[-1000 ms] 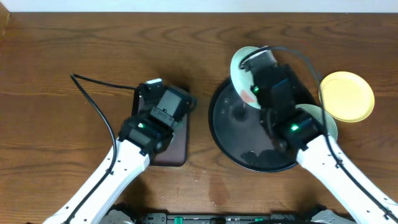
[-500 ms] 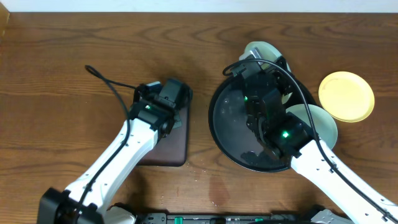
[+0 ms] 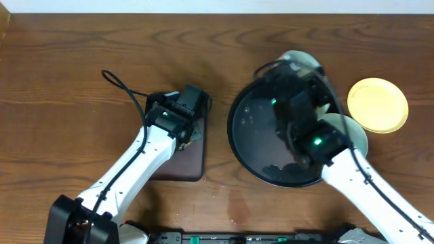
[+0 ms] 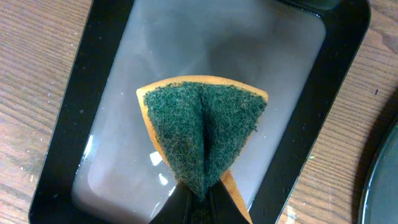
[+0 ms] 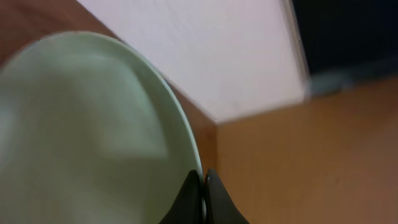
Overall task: Clean dirty plates on tray and stack at the side
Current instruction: 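Carry the cleaned green plate with the right gripper onto the yellow plate, then drag the remaining green plate with the right gripper to the tray center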
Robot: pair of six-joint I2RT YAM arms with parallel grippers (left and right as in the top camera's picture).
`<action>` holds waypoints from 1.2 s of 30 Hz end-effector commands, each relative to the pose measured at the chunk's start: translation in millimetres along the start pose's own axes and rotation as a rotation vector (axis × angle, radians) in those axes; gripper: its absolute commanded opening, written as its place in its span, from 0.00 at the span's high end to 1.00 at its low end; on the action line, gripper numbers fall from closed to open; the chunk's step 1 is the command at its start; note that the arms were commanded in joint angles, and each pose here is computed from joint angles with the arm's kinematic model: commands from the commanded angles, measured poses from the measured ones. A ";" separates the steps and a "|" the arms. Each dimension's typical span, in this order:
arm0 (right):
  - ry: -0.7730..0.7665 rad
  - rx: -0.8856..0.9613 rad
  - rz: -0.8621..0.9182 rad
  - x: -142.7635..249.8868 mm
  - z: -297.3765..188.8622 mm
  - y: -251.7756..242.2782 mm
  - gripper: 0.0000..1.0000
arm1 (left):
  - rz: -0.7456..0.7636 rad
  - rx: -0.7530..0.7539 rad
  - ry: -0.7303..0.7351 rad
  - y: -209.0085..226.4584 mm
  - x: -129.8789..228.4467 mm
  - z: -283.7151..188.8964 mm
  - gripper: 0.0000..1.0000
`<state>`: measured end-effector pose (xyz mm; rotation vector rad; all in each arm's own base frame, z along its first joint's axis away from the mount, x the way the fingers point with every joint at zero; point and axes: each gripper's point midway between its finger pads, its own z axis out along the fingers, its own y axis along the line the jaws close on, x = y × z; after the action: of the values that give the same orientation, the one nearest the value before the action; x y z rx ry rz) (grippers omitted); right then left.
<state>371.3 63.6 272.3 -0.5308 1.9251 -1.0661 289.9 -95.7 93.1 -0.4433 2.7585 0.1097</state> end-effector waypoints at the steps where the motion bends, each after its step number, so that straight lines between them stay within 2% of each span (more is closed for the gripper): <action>1: 0.134 0.042 0.353 44.4 33.9 -29.2 0.99 | -0.020 -0.003 0.000 0.7 -1.6 0.3 0.92; 6: 0.309 -0.207 0.763 119.3 86.1 -22.8 0.99 | -0.021 -0.002 -0.002 0.4 -1.8 0.3 0.93; 9: 0.361 -0.311 1.026 156.6 106.0 -33.1 0.99 | -0.021 -0.002 -0.001 0.5 -1.8 0.3 0.93; 11: 0.399 -0.339 1.178 185.4 115.3 -43.1 0.99 | -0.021 -0.002 -0.002 0.4 -1.8 0.3 0.93; 14: 0.487 -0.296 1.316 231.5 123.6 -52.8 0.99 | -0.022 0.000 -0.004 -0.1 -2.4 0.3 0.92; 19: 0.626 -0.220 1.421 286.6 134.6 -46.3 0.99 | -0.022 0.001 -0.004 -0.3 -2.6 0.3 0.93; 27: 0.736 -0.228 1.475 315.1 159.1 -11.0 0.98 | -0.021 0.000 -0.003 -0.1 -2.2 0.3 0.92; 29: 0.745 -0.231 1.473 317.0 160.0 -8.1 0.90 | -0.022 0.000 -0.004 -0.1 -2.4 0.3 0.93; 34: 0.711 -0.223 1.477 314.0 165.2 -13.3 0.86 | -0.023 0.004 -0.008 -0.9 -3.4 0.3 0.92; 36: 0.693 -0.277 1.496 305.7 165.1 -9.1 0.78 | -0.023 0.004 -0.007 -0.9 -3.2 0.3 0.92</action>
<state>336.5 -237.6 88.1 1.1931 2.2331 -0.0129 291.5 -96.5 93.5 -0.4437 2.7521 0.1029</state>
